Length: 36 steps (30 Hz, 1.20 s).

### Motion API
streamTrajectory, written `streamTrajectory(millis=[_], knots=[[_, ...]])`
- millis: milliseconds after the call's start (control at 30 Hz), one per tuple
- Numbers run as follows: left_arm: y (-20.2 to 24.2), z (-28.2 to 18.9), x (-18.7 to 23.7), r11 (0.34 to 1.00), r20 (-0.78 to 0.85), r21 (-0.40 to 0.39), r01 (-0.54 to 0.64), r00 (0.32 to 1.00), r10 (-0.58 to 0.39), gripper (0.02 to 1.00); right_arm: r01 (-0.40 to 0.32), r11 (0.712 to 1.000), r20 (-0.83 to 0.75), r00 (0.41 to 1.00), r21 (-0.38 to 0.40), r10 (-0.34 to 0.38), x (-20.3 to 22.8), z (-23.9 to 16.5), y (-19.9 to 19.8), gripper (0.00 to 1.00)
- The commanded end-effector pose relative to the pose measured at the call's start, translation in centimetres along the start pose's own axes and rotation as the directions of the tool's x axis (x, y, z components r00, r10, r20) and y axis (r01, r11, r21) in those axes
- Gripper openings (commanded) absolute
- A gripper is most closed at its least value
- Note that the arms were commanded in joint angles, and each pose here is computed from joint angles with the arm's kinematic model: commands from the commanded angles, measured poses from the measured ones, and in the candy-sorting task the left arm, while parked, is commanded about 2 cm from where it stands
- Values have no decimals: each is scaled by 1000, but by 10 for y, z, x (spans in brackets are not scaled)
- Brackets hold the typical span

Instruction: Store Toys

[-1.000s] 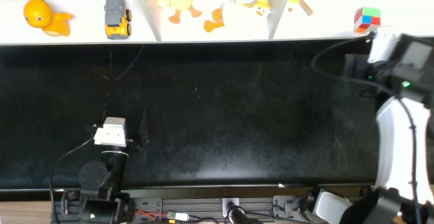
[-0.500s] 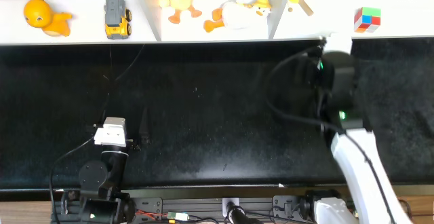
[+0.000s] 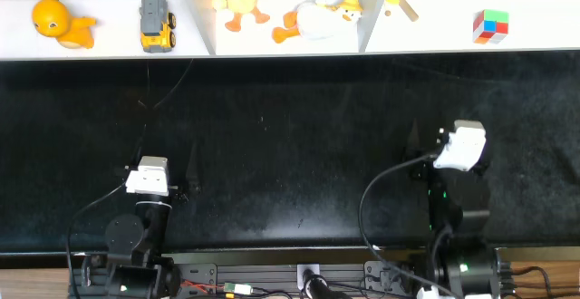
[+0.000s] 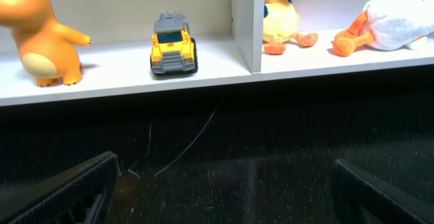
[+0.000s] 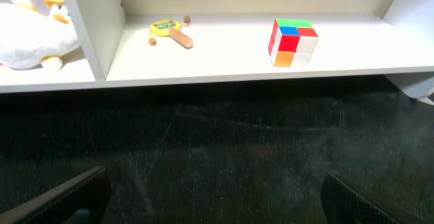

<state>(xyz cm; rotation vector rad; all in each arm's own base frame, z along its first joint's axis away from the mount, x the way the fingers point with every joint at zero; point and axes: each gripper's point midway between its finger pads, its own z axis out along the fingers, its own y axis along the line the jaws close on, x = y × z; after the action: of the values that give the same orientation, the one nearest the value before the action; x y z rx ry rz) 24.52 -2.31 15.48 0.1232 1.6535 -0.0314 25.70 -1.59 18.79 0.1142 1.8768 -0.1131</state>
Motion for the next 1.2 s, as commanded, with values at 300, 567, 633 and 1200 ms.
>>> streamTrajectory(millis=[300, 567, 633, 1200], knots=[[0, -1, -1, 1000, 8, 0, -1, 1000, 1, 998, 13, 994, 136, 991, -110, 3, 24, -11, 14, 993], [0, -1, -1, 1000, 8, 0, -1, 1000, 1, 996, 11, 988, 187, 982, -153, 18, 29, -11, 19, 996], [0, -1, -1, 1000, 8, 0, -1, 1000, 1, 996, 21, 980, 205, 979, -198, 21, 27, -13, 27, 996], [0, -1, -1, 1000, 8, 0, -1, 1000, 1, 998, 22, 978, 291, 956, -208, 40, 19, -10, 29, 993]])
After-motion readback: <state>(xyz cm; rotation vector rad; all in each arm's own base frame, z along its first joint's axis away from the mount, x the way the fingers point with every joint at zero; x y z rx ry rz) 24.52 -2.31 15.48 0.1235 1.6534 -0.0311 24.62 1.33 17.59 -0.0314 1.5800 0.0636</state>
